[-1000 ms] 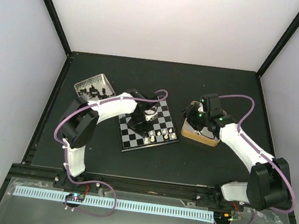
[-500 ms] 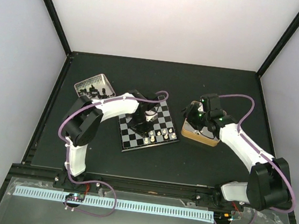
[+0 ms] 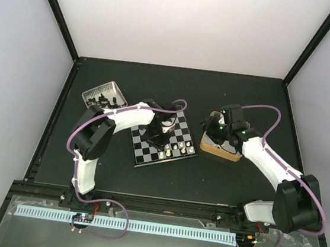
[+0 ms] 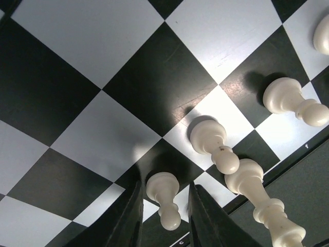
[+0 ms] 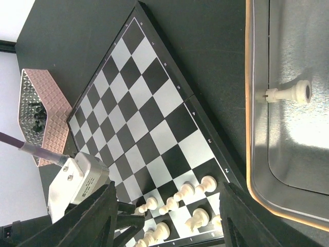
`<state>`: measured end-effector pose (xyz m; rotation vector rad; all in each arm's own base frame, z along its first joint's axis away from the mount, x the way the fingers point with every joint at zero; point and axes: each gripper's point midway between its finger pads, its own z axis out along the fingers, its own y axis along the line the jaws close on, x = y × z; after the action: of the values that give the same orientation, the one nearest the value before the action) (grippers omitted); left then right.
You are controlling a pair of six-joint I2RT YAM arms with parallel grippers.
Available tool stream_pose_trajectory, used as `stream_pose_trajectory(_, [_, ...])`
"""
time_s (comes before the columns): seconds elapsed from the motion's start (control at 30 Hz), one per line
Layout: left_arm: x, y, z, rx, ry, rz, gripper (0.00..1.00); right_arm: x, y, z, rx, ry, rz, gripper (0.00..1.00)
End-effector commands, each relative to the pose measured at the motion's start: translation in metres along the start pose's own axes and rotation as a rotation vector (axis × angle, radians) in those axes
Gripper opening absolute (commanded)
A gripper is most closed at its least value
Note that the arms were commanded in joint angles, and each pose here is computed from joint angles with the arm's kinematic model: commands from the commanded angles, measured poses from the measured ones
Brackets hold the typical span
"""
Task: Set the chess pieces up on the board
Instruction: Place the chess piece on the chessboard, then pick up the chess piece from the storage box.
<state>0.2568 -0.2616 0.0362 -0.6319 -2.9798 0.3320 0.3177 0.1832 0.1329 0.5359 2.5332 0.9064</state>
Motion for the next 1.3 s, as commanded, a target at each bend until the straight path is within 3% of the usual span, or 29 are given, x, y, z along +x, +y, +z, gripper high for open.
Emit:
stream_pose_trajectory(0.0, [-0.012, -0.002, -0.009, 0.003, -0.053, -0.007, 0.29, -0.008, 0.004, -0.009, -0.010, -0.048, -0.026, 0.55])
stream_pose_trajectory(0.2, [-0.021, -0.004, -0.031, 0.004, -0.137, -0.017, 0.39, -0.022, -0.004, -0.023, 0.070, -0.125, -0.072, 0.55])
stream_pose_trajectory(0.43, [-0.031, 0.003, -0.076, 0.016, -0.338, -0.057, 0.48, -0.057, -0.060, -0.045, 0.307, -0.247, -0.127, 0.56])
stream_pose_trajectory(0.63, [-0.032, 0.014, -0.113, 0.040, -0.541, -0.099, 0.50, -0.061, -0.071, -0.016, 0.345, -0.108, -0.220, 0.54])
stream_pose_trajectory(0.8, [-0.029, 0.009, -0.136, 0.085, -0.653, -0.098, 0.51, -0.054, -0.072, 0.020, 0.336, 0.049, -0.258, 0.42])
stream_pose_trajectory(1.0, [-0.026, 0.006, -0.137, 0.120, -0.664, -0.101, 0.52, -0.043, -0.077, 0.045, 0.306, 0.136, -0.222, 0.36])
stream_pose_trajectory(1.27, [-0.028, 0.004, -0.133, 0.129, -0.650, -0.103, 0.51, -0.031, -0.080, 0.066, 0.327, 0.189, -0.219, 0.36])
